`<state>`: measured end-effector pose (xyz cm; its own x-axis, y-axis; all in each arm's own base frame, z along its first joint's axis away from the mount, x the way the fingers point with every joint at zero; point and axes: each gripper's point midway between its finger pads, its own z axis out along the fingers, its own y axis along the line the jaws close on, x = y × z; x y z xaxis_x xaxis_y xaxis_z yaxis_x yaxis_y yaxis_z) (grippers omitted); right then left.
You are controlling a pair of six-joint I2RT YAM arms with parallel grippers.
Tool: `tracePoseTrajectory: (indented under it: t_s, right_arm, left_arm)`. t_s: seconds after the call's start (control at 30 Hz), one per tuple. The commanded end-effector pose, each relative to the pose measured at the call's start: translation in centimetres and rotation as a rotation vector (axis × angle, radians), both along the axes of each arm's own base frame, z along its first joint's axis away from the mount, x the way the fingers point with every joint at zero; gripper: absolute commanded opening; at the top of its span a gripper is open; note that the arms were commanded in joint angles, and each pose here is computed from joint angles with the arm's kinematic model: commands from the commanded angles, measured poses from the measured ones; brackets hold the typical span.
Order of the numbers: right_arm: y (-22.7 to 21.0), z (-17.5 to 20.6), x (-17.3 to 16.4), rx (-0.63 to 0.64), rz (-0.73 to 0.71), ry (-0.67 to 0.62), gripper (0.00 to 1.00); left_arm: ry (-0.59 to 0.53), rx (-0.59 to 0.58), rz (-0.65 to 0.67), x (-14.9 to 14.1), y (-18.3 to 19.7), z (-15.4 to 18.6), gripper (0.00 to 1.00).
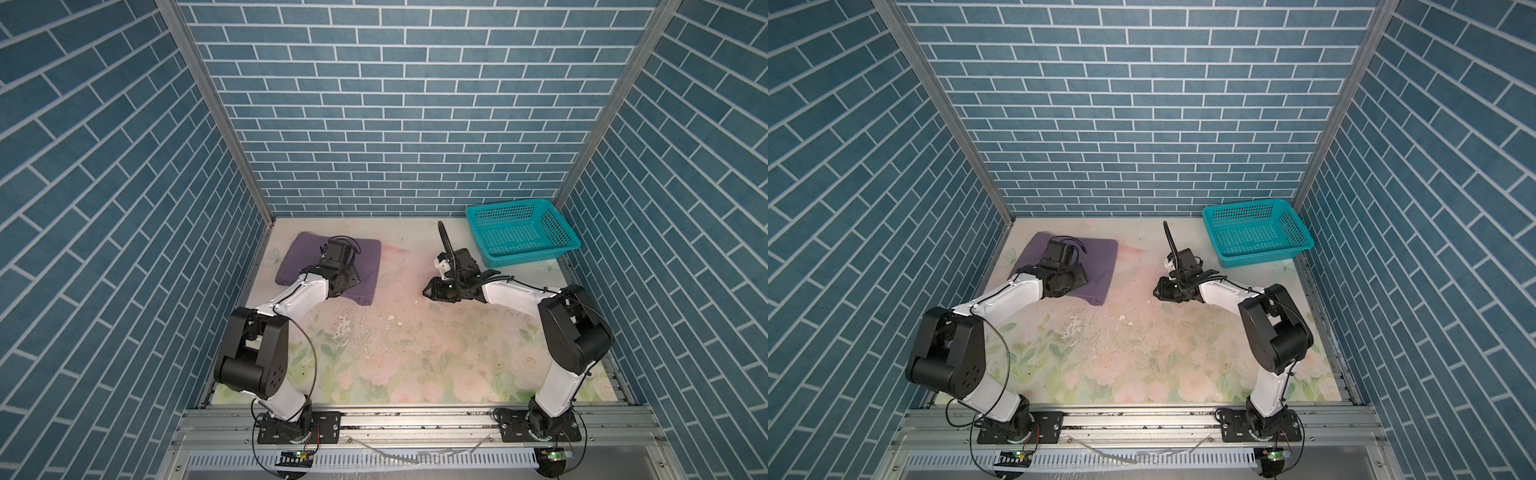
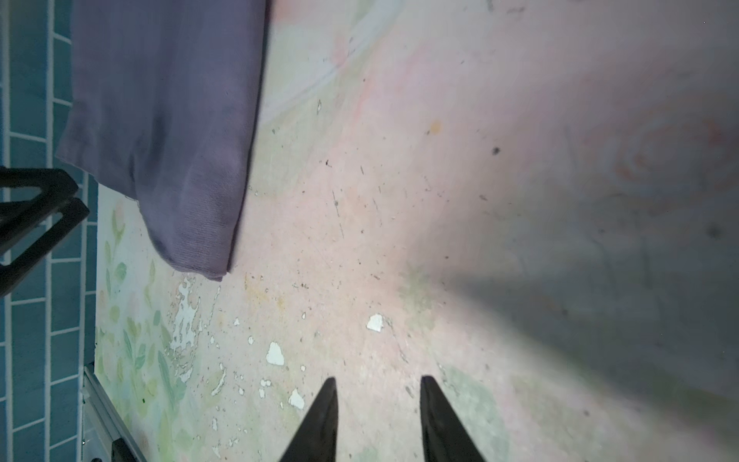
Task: Fold and stack the trousers
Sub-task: Move the trousers to the top-left of the table.
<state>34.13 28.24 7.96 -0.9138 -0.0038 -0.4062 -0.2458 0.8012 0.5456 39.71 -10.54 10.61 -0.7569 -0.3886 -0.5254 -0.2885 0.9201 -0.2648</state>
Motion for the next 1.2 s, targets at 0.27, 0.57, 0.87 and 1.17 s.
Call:
tracePoseTrajectory:
  t_s: [0.27,0.57,0.87,1.17]
  right_arm:
    - [-9.0,3.5,-0.3,-0.071,-0.296,-0.234,0.38]
    - [-13.5,3.4,-0.8,-0.163,-0.417,-0.273,0.46]
    - [-13.4,2.0,0.3,-0.182,-0.423,-0.22,0.44]
    - [-13.9,0.8,1.4,-0.203,-0.439,-0.185,0.44]
  left_arm:
    - [0.066,0.195,-0.207,1.3,-5.2,-2.3,0.65]
    - [0.132,0.255,-0.253,3.5,-6.6,-5.6,0.62]
    - [0.189,0.224,-0.259,6.1,-6.8,-8.6,0.33]
    - [0.229,0.189,-0.159,8.4,-2.1,-10.6,0.04]
